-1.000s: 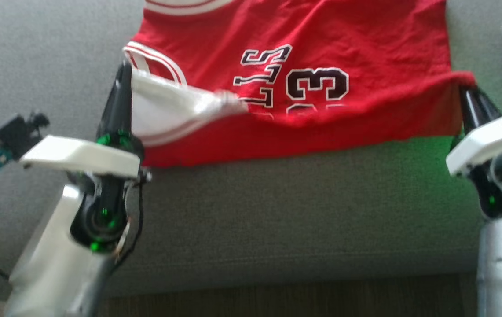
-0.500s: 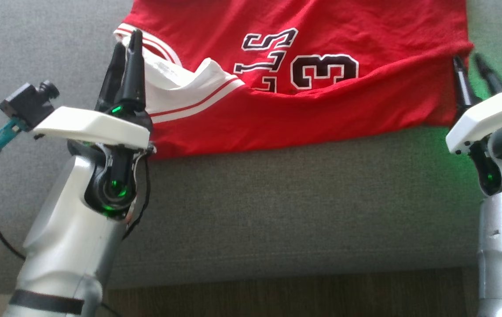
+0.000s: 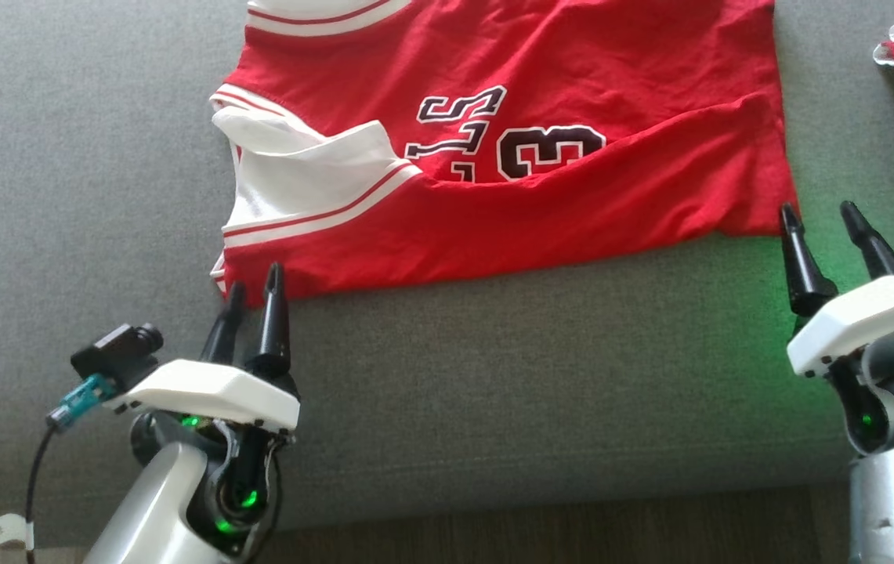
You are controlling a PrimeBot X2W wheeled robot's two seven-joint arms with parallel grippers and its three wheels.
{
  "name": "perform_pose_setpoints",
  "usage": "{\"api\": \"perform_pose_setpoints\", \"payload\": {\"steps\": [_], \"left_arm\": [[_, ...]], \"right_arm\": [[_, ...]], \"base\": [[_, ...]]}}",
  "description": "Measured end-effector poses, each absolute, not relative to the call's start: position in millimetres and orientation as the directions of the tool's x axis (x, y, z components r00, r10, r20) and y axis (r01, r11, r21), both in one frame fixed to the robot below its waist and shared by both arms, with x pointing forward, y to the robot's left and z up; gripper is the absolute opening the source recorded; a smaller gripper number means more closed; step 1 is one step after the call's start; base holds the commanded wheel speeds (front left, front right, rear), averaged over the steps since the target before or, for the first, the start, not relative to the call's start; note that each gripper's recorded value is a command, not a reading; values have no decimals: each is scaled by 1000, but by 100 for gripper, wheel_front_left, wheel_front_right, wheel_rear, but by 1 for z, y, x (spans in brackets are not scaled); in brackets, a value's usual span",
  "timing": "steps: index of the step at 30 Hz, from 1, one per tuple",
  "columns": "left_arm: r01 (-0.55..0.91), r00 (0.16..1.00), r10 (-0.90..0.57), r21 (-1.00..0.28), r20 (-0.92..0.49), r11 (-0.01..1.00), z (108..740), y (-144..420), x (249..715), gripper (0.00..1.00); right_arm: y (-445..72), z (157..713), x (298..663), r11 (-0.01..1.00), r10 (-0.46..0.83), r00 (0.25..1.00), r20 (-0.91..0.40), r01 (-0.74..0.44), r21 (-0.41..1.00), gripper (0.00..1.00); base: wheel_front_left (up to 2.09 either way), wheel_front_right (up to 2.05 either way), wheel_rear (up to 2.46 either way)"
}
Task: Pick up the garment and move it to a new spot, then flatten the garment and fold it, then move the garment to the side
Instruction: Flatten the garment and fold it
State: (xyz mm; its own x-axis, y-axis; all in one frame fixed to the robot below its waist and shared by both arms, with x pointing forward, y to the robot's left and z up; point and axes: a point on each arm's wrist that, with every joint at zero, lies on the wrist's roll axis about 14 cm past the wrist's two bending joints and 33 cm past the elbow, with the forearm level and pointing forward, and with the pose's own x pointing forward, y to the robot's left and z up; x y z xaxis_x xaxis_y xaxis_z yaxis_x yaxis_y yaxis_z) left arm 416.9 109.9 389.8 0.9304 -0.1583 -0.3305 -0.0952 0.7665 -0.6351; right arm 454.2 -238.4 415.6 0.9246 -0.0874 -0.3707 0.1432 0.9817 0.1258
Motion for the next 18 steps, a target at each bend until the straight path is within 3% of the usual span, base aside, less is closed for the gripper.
{"api": "perform_pose_setpoints", "payload": {"steps": [11,12,13,18], "left_arm": [[-84,896,-197,-588,-398,805,375,104,425,100],[-76,893,-208,-589,-399,805,374,103,427,34],[-73,892,-210,-586,-401,807,373,103,428,0],[-67,890,-214,-580,-402,812,372,105,427,0]], "right_arm": [[-235,403,453,979,-76,917,-393,144,145,100],[-234,400,453,978,-75,914,-400,145,148,100],[-234,398,453,977,-72,912,-405,147,157,100],[-229,396,460,966,-58,915,-399,153,210,100]], "base": [[0,0,0],[0,0,0],[0,0,0],[0,0,0]]}}
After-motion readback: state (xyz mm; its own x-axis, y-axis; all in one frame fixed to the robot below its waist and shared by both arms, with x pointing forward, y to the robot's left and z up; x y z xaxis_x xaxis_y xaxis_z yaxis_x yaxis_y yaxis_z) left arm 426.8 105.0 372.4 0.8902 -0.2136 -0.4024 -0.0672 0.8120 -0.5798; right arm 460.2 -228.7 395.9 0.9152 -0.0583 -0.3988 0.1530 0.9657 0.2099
